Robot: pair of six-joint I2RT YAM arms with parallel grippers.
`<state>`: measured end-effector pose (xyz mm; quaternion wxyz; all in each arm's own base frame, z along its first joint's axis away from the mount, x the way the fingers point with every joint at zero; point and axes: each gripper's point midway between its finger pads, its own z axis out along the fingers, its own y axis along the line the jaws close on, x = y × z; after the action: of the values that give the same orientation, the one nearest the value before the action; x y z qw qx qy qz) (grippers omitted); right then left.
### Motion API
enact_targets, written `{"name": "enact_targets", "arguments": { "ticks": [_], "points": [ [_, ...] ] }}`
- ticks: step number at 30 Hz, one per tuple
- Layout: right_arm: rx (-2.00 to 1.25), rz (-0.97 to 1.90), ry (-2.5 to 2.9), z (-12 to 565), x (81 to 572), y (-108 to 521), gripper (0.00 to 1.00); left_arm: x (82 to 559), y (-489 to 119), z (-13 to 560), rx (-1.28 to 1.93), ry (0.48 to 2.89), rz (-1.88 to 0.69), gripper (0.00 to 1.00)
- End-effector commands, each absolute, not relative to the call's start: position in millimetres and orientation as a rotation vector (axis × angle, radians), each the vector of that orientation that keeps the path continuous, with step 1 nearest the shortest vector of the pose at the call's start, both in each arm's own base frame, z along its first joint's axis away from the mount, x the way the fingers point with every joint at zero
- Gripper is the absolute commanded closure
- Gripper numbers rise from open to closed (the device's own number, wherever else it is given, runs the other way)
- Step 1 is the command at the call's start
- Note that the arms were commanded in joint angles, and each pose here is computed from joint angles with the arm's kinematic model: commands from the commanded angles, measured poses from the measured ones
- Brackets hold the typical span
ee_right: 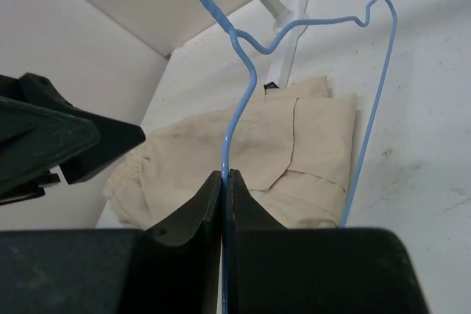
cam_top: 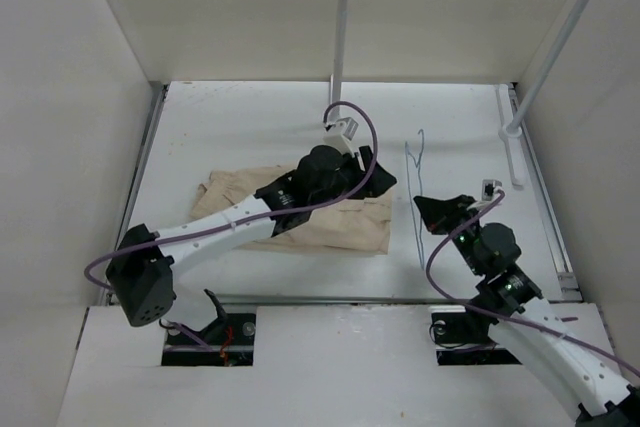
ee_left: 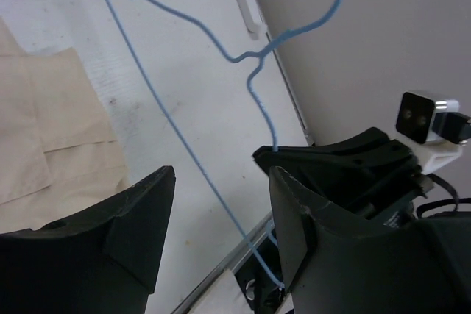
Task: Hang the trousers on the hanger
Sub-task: Place trousers on hanger
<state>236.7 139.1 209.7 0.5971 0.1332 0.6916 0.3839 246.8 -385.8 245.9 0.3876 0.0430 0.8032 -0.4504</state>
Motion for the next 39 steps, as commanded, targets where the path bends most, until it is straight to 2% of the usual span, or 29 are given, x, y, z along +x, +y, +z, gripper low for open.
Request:
{"name": "enact_targets", "arguments": {
  "ticks": [1, 8, 16, 21, 26, 32, 39],
  "points": [
    [0.278, 0.904, 1.56, 224.1, 239.4, 147.2, 0.95, 246.4, -403.7, 282.4, 0.117, 1.968, -1.264, 0.48],
    [0.215, 0.947, 1.58, 229.1, 237.8, 176.6, 0.95, 251.5, -421.0, 276.2, 0.141, 1.997, -1.272, 0.49],
    [0.207, 0.95, 1.572, 235.6, 242.0, 185.6, 0.95, 256.0, -414.0, 257.6, 0.128, 2.039, -1.225, 0.5],
    [0.174, 0.998, 1.558, 240.4, 238.8, 199.0, 0.95, 276.2, -411.4, 240.7, 0.091, 2.062, -1.162, 0.53],
    [0.146, 0.994, 1.593, 236.1, 236.8, 206.5, 0.95, 293.5, -410.5, 246.1, 0.082, 2.027, -1.12, 0.56],
    [0.135, 1.016, 1.584, 238.7, 227.4, 202.8, 0.94, 302.0, -402.9, 243.8, 0.139, 1.994, -0.95, 0.57],
    [0.125, 0.993, 1.647, 227.2, 230.1, 205.2, 0.94, 303.4, -412.5, 267.0, 0.217, 1.906, -0.87, 0.59]
  ]
}}
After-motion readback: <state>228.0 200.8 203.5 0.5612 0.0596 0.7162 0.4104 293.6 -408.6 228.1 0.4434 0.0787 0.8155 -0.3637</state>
